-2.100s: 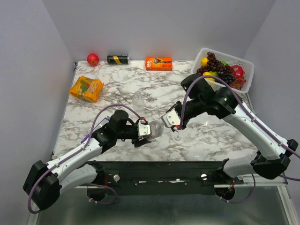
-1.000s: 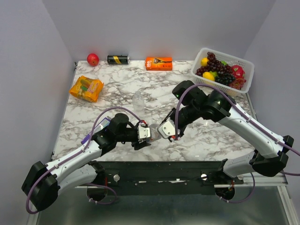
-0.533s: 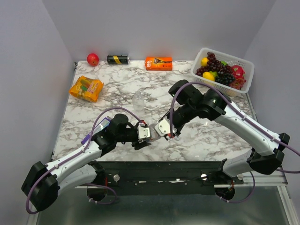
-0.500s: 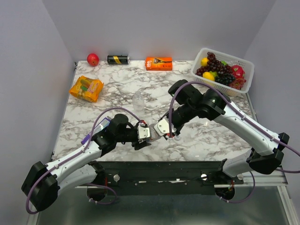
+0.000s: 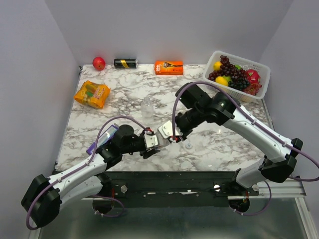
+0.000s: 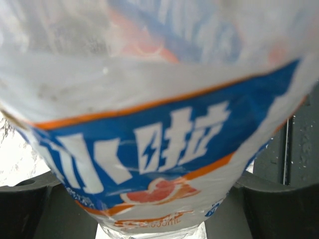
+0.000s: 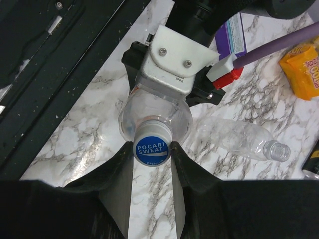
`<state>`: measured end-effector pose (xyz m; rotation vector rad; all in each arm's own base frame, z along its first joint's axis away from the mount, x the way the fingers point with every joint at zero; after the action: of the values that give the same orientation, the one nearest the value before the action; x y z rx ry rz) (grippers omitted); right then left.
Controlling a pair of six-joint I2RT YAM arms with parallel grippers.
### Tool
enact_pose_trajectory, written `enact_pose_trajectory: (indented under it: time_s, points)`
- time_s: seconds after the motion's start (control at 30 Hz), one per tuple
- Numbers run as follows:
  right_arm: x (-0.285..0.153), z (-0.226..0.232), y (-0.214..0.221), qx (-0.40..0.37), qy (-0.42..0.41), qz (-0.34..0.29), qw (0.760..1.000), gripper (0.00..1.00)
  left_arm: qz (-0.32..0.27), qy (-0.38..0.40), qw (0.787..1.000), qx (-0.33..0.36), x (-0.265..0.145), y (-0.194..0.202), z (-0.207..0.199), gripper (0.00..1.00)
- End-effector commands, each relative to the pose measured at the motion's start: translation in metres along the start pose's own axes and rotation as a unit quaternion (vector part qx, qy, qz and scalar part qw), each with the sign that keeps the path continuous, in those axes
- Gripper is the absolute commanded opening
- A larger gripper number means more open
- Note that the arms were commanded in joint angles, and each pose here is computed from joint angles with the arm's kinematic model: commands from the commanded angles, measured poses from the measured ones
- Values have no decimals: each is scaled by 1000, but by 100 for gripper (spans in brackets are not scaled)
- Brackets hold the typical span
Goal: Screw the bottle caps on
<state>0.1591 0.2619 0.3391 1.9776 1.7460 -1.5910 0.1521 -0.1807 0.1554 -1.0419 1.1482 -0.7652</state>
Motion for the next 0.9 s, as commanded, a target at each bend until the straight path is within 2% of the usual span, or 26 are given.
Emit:
enact_pose_trajectory:
  time_s: [0.0,0.13,0.33,0.43,0.6,0.87]
  points:
    - [16,10,8,115,-50,4,992,26,-118,-73,989,41,-2,-51,19,0]
    - [20,9,10,159,-51,7,986,26,-141,-102,985,17,-3,-61,25,0]
    - [25,0,14,262,11,22,965,25,-181,-133,973,-59,-5,-74,27,0]
    - [29,-7,18,336,43,42,940,24,-186,-162,966,-75,-6,-76,31,0]
    - [39,-17,18,447,38,51,892,23,-189,-217,955,-72,-10,-81,41,0]
    - [41,-20,25,504,41,50,861,23,-184,-233,952,-77,-11,-80,43,0]
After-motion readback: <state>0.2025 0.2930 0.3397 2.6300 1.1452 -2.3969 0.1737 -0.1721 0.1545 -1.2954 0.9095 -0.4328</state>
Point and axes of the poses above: each gripper's point midway between its finger pads, its own x axis out along the fingers, its own z axis along the line the jaws close on, y = z × x, the point moved 8 cm from there along -x, back along the fingers, and after that the axes turned 8 degrees about -x, right-handed, at the moved point
